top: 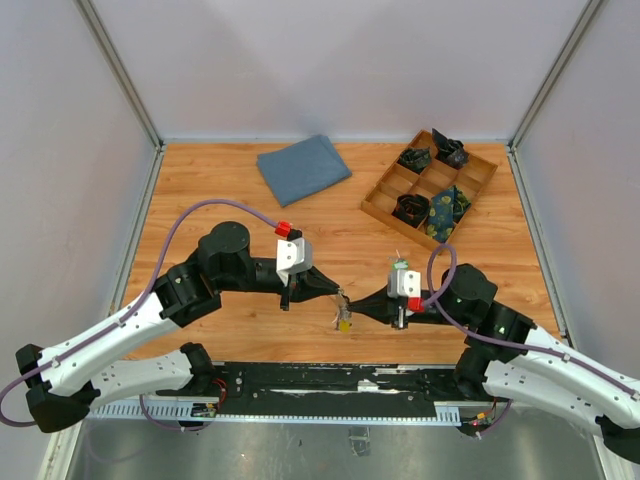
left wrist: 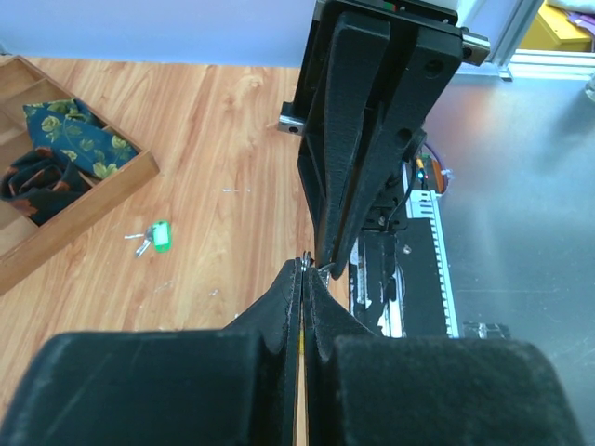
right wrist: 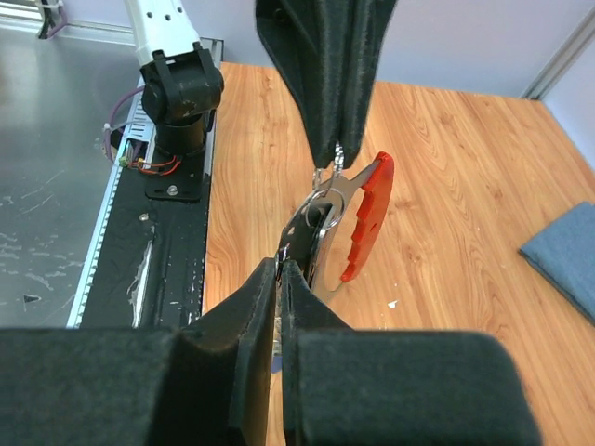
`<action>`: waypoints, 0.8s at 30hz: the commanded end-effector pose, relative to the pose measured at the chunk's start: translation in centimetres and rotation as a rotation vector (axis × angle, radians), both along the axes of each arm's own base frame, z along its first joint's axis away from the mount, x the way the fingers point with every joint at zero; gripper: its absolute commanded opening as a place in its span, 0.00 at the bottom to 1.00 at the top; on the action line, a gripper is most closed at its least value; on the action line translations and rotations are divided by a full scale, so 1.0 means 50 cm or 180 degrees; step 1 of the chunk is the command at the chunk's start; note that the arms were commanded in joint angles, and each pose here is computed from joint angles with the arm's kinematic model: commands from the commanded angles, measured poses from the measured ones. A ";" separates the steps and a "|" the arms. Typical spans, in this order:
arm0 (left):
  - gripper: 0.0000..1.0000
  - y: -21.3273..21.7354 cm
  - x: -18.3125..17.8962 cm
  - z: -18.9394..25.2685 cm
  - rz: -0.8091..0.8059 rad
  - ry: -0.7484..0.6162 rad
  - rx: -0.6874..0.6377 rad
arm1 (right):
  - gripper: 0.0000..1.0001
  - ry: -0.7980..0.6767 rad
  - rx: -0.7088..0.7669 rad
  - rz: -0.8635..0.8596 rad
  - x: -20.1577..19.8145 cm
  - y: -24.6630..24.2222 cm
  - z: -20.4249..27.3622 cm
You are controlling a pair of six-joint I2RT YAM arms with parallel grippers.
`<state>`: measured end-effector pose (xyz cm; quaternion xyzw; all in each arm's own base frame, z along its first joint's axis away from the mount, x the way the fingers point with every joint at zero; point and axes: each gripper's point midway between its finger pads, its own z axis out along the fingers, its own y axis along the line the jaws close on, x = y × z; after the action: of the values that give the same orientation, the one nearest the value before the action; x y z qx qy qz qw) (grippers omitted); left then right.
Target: Put the keys on the keyring
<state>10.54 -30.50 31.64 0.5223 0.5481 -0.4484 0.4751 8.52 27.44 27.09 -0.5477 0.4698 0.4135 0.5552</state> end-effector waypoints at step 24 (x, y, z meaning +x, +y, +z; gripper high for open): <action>0.32 0.053 0.108 0.039 0.1380 0.0346 -0.1037 | 0.00 0.2105 0.0380 -0.1127 0.080 0.030 0.066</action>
<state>15.15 -29.02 30.47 0.3552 0.6103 -0.4271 0.5648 11.73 28.11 27.65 -0.3445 0.7026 0.4405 0.4401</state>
